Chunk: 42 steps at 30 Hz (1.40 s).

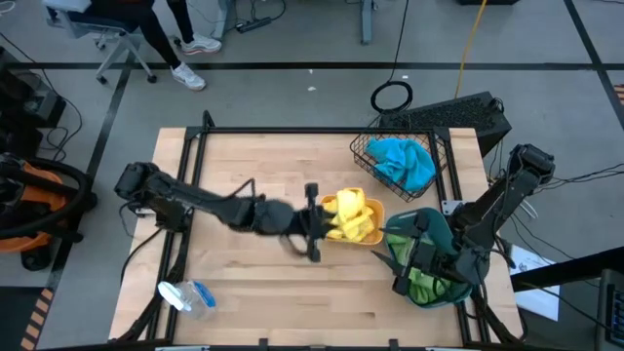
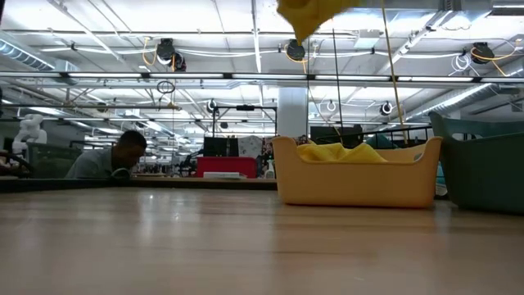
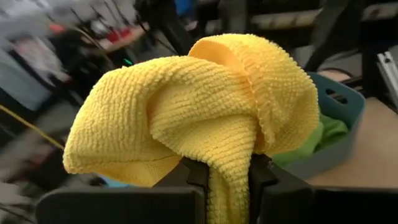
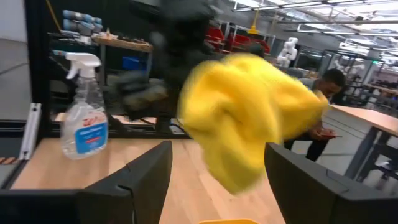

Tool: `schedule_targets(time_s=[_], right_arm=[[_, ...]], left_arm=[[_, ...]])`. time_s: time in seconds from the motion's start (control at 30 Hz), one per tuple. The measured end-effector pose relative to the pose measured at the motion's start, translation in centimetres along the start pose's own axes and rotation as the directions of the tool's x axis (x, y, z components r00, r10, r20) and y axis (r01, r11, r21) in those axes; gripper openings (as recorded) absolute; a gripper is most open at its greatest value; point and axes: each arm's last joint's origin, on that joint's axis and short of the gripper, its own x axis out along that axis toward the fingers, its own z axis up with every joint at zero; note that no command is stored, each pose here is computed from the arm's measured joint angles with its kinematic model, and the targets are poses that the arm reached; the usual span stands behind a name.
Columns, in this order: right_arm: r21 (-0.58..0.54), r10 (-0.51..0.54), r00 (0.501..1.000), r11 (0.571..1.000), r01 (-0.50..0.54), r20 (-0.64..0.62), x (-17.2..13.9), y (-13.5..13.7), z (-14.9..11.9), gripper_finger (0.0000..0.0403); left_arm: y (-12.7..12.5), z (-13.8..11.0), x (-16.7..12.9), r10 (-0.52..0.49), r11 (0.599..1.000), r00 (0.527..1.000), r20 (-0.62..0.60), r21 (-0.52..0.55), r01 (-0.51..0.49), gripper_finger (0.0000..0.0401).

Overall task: Sort microfiber towel by color & place in baskets
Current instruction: Put the yellow microfiber cloth into the orange bin

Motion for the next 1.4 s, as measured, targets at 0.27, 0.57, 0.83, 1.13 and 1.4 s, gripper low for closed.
schedule_targets(time_s=[0.27, 0.57, 0.83, 1.13, 1.4], right_arm=[[-0.034, 0.048, 0.999, 0.998, -0.048, 0.007, -1.1, 0.5, 0.1, 0.0247], [-0.06, 0.055, 0.998, 0.997, -0.054, 0.01, -1.2, 0.5, 0.1, 0.0247], [-0.069, 0.056, 0.998, 0.996, -0.055, 0.01, -1.2, 0.5, 0.1, 0.0247], [-0.075, 0.056, 0.998, 0.996, -0.056, 0.009, -1.2, 0.5, 0.1, 0.0247], [-0.075, 0.057, 0.998, 0.996, -0.056, 0.009, -1.2, 0.5, 0.1, 0.0247]], left_arm=[[3.3, -4.0, 3.0, -0.161, 0.976, 0.983, -0.091, -0.164, 0.145, 0.0039], [3.0, -8.2, 5.8, -0.194, 0.969, 0.962, -0.194, -0.191, 0.157, 0.0051], [2.5, -12.0, 8.3, -0.202, 0.967, 0.95, -0.237, -0.203, 0.154, 0.0054], [1.4, -15.2, 10.2, -0.249, 0.951, 0.94, -0.233, -0.243, 0.192, 0.0055], [1.0, -15.8, 10.4, -0.257, 0.95, 0.934, -0.249, -0.24, 0.198, 0.0067]])
